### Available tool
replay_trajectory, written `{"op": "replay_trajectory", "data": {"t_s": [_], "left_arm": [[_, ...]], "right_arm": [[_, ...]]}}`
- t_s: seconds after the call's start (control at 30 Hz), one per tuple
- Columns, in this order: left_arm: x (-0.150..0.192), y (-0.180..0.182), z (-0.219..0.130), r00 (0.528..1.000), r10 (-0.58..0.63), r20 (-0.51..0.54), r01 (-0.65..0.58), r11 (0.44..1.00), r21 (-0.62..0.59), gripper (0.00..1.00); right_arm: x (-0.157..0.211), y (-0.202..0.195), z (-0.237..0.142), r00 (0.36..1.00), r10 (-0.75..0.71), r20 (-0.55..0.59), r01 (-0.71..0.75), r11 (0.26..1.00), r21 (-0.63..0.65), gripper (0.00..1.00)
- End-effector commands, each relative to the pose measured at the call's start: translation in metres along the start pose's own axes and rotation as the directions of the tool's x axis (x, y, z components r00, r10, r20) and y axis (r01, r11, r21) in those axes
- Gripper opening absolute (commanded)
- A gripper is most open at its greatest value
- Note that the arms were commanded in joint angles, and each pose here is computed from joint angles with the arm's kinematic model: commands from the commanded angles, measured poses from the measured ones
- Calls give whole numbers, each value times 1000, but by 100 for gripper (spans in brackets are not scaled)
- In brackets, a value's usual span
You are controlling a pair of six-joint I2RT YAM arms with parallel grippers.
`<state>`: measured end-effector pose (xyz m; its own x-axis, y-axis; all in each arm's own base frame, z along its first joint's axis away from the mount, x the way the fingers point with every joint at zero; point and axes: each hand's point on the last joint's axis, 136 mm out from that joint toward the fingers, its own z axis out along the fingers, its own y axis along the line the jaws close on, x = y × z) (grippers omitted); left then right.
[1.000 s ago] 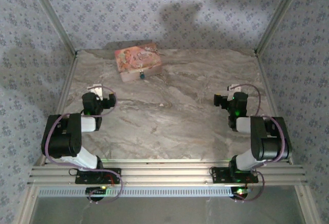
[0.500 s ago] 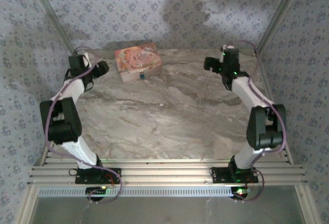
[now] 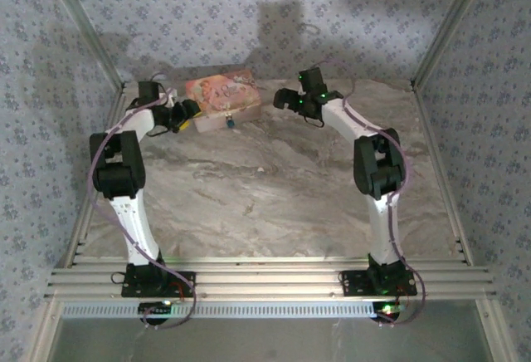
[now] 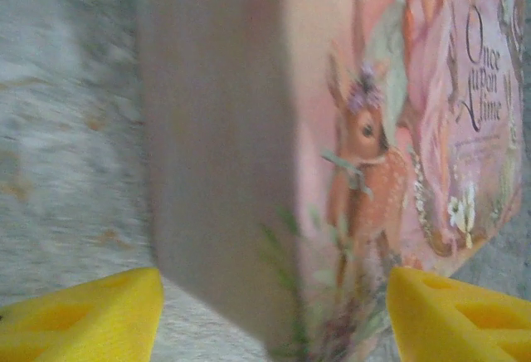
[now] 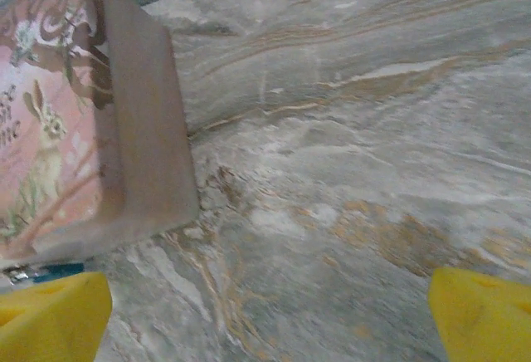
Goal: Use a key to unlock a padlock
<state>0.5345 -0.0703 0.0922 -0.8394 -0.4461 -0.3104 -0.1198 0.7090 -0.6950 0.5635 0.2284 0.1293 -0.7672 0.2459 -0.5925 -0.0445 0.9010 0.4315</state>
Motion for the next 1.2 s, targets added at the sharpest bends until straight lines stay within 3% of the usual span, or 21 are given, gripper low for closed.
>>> {"op": "replay_trajectory", "data": {"t_s": [0.0, 0.3, 0.47, 0.67, 0.73, 0.83, 1.03, 1.17], "left_arm": [[11, 1, 7, 998, -30, -58, 31, 999, 18, 65], [35, 18, 10, 991, -34, -131, 31, 999, -24, 41], [46, 25, 12, 987, -29, -155, 23, 999, -41, 39], [54, 20, 15, 983, 1, -184, -9, 999, -44, 38], [58, 15, 16, 979, 8, -203, -15, 999, -35, 38], [69, 5, 18, 972, 17, -233, -23, 1000, -21, 38], [108, -26, 23, 944, 76, -322, -73, 997, 20, 38], [148, -58, 25, 887, 160, -433, -145, 987, 66, 38]], "right_arm": [[-21, 28, 9, 999, 46, 28, -43, 996, -76, 99], [-26, 86, 66, 996, 16, 84, -1, 985, -174, 95], [-18, 98, 85, 994, 34, 104, -10, 974, -227, 86], [-3, 100, 93, 996, -14, 84, 32, 975, -219, 59], [6, 98, 92, 999, -17, 48, 27, 975, -221, 49], [20, 89, 85, 1000, -19, 25, 24, 977, -210, 42], [48, 68, 51, 1000, -14, 17, 17, 980, -198, 41], [67, 49, 24, 1000, -18, -20, 14, 989, -149, 42]]}}
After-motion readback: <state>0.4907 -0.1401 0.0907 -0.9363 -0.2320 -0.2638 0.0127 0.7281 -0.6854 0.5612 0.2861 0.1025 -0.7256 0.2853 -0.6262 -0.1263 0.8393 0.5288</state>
